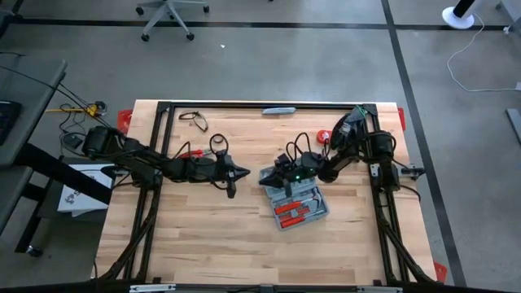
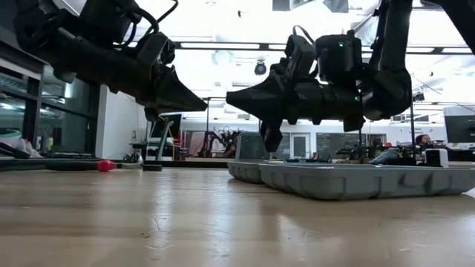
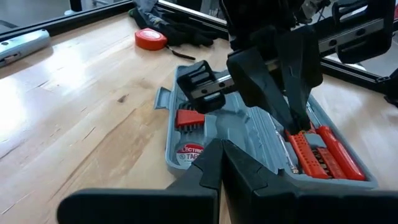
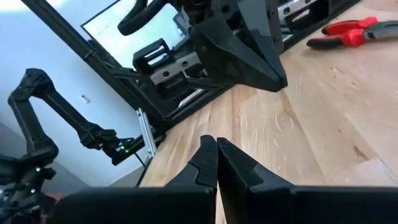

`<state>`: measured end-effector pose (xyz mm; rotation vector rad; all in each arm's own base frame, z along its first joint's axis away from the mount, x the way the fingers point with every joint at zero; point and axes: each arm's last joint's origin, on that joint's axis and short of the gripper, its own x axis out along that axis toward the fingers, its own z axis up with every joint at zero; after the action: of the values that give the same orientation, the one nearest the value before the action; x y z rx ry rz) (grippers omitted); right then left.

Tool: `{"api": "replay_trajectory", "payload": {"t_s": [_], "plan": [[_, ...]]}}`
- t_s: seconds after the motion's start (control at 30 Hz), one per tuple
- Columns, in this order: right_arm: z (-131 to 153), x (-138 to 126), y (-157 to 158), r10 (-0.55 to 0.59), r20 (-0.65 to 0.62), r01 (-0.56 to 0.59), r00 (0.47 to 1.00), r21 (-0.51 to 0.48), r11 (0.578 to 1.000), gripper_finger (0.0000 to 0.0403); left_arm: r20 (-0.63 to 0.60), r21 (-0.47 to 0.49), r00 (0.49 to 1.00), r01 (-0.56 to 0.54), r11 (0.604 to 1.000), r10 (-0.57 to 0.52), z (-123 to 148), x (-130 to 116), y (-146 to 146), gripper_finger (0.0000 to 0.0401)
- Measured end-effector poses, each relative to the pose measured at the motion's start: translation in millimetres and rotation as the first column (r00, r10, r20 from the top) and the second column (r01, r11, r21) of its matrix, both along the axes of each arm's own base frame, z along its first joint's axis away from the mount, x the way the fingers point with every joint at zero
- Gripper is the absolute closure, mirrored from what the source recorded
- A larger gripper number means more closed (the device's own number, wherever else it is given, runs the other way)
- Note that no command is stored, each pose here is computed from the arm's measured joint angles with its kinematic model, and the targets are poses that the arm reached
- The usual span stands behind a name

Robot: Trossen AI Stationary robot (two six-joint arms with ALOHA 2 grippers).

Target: Prefit tool cases

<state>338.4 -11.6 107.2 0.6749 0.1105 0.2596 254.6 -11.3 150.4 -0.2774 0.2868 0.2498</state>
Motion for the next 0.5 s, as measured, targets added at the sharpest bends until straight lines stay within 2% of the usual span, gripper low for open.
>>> {"api": "replay_trajectory", "payload": {"t_s": [0.07,0.17,0.23,0.37,0.5], "plan": [[-2.3,0.0,-0.2,-0.005,-0.023,0.005,1.000,-0.014,1.000,0.0403,0.000,0.000,1.000,0.000,1.000,0.000,0.0,0.0,0.0,0.0401],[-15.7,-1.0,-1.4,-0.075,-0.147,0.065,0.986,-0.071,0.995,0.0403,0.000,0.001,1.000,-0.001,1.000,0.001,0.0,0.0,0.0,0.0401],[-20.7,-0.7,-1.2,-0.101,-0.182,0.090,0.978,-0.070,0.993,0.0403,0.000,0.001,1.000,-0.001,1.000,0.001,0.0,0.0,0.0,0.0401],[-13.7,-1.5,-3.0,-0.051,-0.127,0.046,0.991,-0.041,0.998,0.0403,-0.001,0.001,1.000,-0.001,1.000,0.001,0.0,0.0,0.0,0.0401],[8.6,-1.4,-1.7,-0.040,-0.051,0.037,0.998,-0.050,0.998,0.0403,-0.002,0.001,1.000,-0.001,1.000,0.001,-0.1,0.0,0.0,0.0401]]}}
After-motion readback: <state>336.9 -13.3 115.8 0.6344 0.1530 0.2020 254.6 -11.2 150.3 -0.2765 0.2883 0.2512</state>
